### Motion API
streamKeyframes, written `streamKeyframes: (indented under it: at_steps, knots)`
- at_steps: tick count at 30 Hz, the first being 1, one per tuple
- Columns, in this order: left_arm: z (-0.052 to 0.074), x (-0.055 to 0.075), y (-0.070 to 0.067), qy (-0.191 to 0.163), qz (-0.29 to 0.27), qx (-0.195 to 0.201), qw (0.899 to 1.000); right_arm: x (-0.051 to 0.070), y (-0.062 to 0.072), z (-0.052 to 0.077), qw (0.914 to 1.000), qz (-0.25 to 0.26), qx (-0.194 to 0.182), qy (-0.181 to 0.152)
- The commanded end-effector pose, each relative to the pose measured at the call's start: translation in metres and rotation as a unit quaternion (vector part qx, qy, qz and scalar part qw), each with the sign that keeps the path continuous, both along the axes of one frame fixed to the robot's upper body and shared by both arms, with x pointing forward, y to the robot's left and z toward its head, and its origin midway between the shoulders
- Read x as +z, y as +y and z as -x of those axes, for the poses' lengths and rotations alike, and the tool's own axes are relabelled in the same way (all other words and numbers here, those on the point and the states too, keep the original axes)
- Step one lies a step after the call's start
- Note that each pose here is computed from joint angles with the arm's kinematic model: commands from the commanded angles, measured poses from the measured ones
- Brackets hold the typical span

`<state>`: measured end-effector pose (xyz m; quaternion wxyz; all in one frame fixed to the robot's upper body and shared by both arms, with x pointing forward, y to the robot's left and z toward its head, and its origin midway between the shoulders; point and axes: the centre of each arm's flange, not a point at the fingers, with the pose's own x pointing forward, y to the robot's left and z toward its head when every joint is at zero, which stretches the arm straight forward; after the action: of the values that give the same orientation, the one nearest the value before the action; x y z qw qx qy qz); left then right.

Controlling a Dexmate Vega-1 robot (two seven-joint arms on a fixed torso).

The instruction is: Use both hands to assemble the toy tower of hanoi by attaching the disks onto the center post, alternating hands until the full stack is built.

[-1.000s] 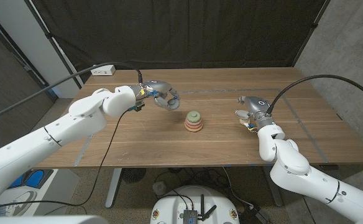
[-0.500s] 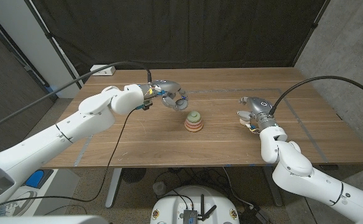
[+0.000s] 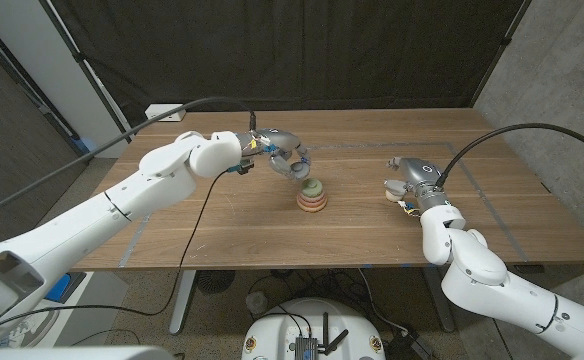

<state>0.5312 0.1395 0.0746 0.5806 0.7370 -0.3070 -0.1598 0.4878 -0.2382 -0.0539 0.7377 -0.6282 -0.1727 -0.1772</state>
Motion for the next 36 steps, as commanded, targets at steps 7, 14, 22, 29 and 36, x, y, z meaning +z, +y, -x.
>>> streamKeyframes:
  at_steps: [7, 14, 22, 29, 36]
  knots:
    - [-0.007, 0.006, -0.019, 0.027, -0.037, -0.003, 0.999, -0.003, -0.001, 0.001, 1.0, -0.004, 0.002, 0.001]
    - [-0.015, 0.004, -0.026, 0.036, -0.04, -0.003, 0.999, -0.003, -0.001, 0.002, 1.0, -0.004, -0.001, 0.0]
    - [-0.02, 0.002, -0.035, 0.041, -0.049, -0.008, 0.998, -0.004, -0.001, 0.0, 1.0, -0.005, 0.0, 0.003]
    - [-0.024, -0.002, -0.038, 0.047, -0.055, -0.007, 0.997, -0.005, -0.002, 0.002, 1.0, -0.006, -0.003, 0.003]
    - [-0.029, -0.008, -0.039, 0.05, -0.058, -0.001, 0.997, -0.006, -0.003, 0.003, 1.0, -0.006, -0.005, 0.005]
